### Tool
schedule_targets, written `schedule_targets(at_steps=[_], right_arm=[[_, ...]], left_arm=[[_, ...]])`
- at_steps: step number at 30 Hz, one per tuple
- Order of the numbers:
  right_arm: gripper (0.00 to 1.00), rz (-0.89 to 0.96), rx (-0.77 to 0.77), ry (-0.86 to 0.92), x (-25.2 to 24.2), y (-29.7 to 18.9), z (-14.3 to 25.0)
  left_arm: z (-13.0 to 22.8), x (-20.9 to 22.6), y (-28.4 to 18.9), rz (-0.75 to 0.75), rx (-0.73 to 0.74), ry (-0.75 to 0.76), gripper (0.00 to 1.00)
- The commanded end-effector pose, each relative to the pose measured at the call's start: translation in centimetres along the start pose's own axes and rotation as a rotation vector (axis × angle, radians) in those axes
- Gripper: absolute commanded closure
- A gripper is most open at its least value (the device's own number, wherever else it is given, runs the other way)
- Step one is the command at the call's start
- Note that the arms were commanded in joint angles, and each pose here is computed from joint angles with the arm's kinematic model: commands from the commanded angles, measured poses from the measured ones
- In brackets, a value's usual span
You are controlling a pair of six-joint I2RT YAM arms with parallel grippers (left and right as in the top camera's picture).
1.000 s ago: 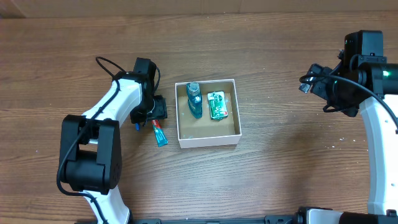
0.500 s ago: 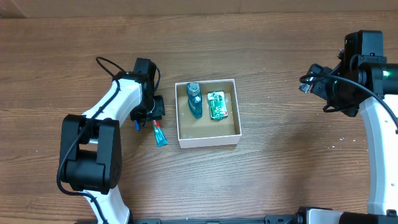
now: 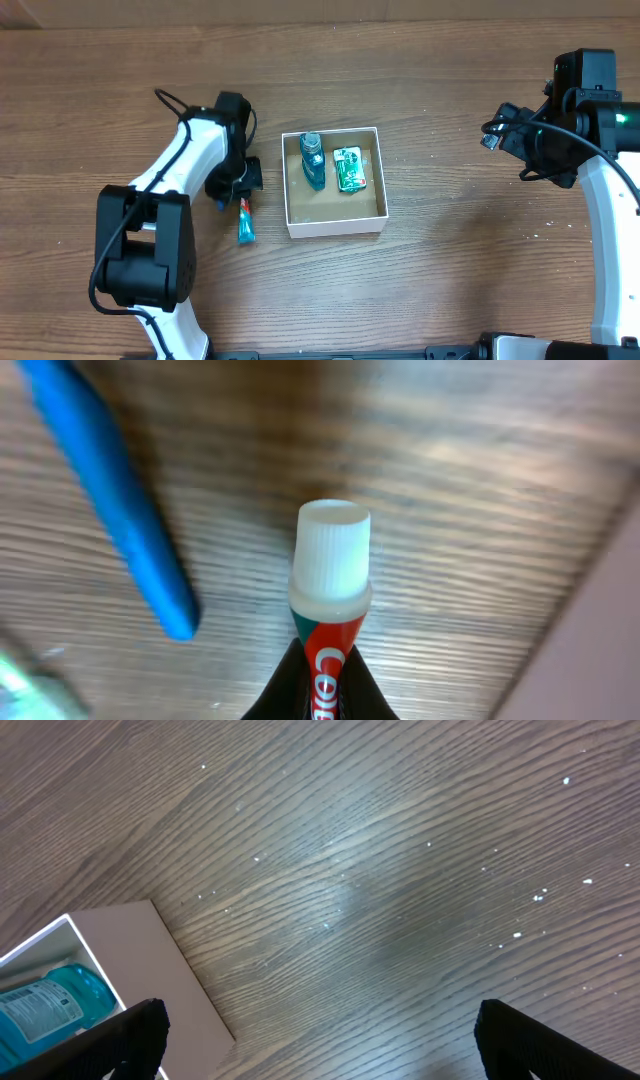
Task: Pack container
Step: 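Carry the toothpaste into the box and release it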
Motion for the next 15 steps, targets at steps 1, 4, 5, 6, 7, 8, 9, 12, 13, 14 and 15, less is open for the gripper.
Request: schedule_targets(at_steps=[1,4,5,6,7,8,9,12,13,14,15], right_arm=[[0.00,-0.009,-0.015,-0.005,-0.2,-0.5,0.1],[0.00,-0.009,-0.016,-0.005,-0.1,-0.5,0.0],[0.00,-0.010,-0.018,-0.005,-0.1,-0.5,0.0],[0.00,-0.011,-0.019,-0.005,-0.1,-0.5,0.0],[0.00,-0.011,-0.020,-0.005,-0.1,-0.5,0.0],[0.00,-0.012,-0.021,-0.005,-0.1,-0.5,-0.1],[0.00,-0.012,-0.021,-0.005,-0.1,-0.5,-0.1],[0.00,-0.012,-0.022,-0.005,-0.1,-0.5,-0.1],[0.00,-0.012,-0.022,-0.005,-0.1,-0.5,-0.1],[0.00,-0.013,-0.022,-0.005,-0.1,-0.5,-0.1],[0.00,-0.012,-0.022,-0.005,-0.1,-0.5,-0.1]], left_arm=[[-2.4,-1.1,-8.5,0.014,-0.229,0.061,0.96],[-1.9,-3.0,-14.6,0.049,-0.402,0.148,0.96],[-1.2,-4.1,-16.8,0.061,-0.470,0.216,0.96],[-0.6,-5.1,-18.1,0.067,-0.514,0.278,0.96],[0.1,-6.2,-19.2,0.067,-0.559,0.359,0.96],[1.0,-7.4,-20.1,0.060,-0.591,0.446,0.96],[1.9,-8.6,-20.6,0.053,-0.609,0.532,0.96],[4.3,-12.6,-20.4,0.014,-0.622,0.811,0.96],[4.9,-13.7,-20.1,0.003,-0.618,0.887,0.96],[5.2,-14.7,-19.6,-0.012,-0.610,0.950,0.96],[5.6,-15.8,-18.9,-0.027,-0.597,1.021,0.96]])
Point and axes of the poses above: each gripper's point midway between its finger pads, its own y axis out along the fingers, its own x axis along the line the jaws close on, z = x × y, the point moved 5 cm from there along -y, back along the fingers, and after that the axes turned 6 degrees about y, right-handed, at the moved point
